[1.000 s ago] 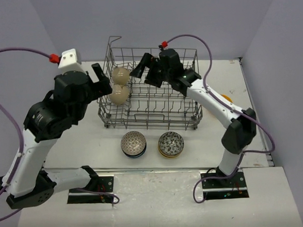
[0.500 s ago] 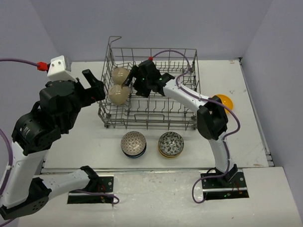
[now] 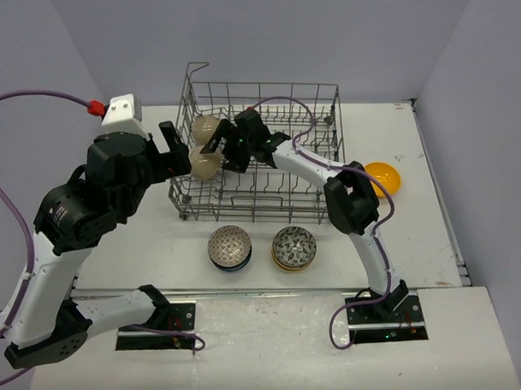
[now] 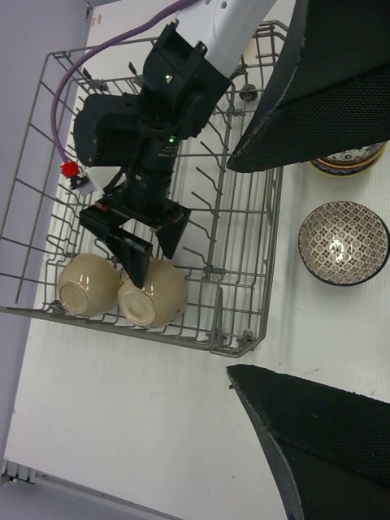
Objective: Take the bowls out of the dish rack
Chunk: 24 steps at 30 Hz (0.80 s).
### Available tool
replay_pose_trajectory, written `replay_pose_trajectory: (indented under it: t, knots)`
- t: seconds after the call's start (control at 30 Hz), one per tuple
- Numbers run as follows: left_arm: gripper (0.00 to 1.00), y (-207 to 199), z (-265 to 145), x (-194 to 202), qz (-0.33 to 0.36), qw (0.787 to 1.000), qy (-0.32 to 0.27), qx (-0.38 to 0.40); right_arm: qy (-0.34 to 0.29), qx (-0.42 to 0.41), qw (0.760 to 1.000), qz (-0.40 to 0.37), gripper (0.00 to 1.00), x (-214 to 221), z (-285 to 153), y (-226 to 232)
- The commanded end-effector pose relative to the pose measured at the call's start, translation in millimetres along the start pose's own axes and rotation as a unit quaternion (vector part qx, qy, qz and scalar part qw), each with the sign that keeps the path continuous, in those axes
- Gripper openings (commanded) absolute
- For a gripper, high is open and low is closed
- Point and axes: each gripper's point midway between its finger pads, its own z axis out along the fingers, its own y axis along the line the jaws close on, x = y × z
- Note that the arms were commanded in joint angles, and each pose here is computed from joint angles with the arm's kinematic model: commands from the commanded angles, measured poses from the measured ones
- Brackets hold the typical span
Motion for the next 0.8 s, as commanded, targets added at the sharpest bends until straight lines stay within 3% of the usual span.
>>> replay_pose_trajectory:
  t: [0.0, 0.3, 0.53, 0.77]
  knots:
    - [1.00, -2.3, 3.4, 4.7, 0.022, 1.000, 0.015, 0.003, 0.040, -0.089, 0.995, -0.008, 0.98, 12.4, 0.6, 36.0]
    - [1.00, -6.5, 2.0, 4.4, 0.024, 0.999, 0.019, 0.014, 0.070, -0.187, 0.980, 0.001, 0.95, 10.7, 6.0, 52.6]
    - [1.00, -10.3, 4.4, 8.5, 0.027, 0.999, 0.027, 0.020, 0.064, -0.217, 0.974, 0.013, 0.93, 11.4, -0.3, 56.9]
    - [1.00, -11.8, 3.7, 7.7, 0.031, 0.999, 0.029, 0.025, 0.073, -0.244, 0.967, 0.016, 0.85, 14.3, -0.5, 61.3]
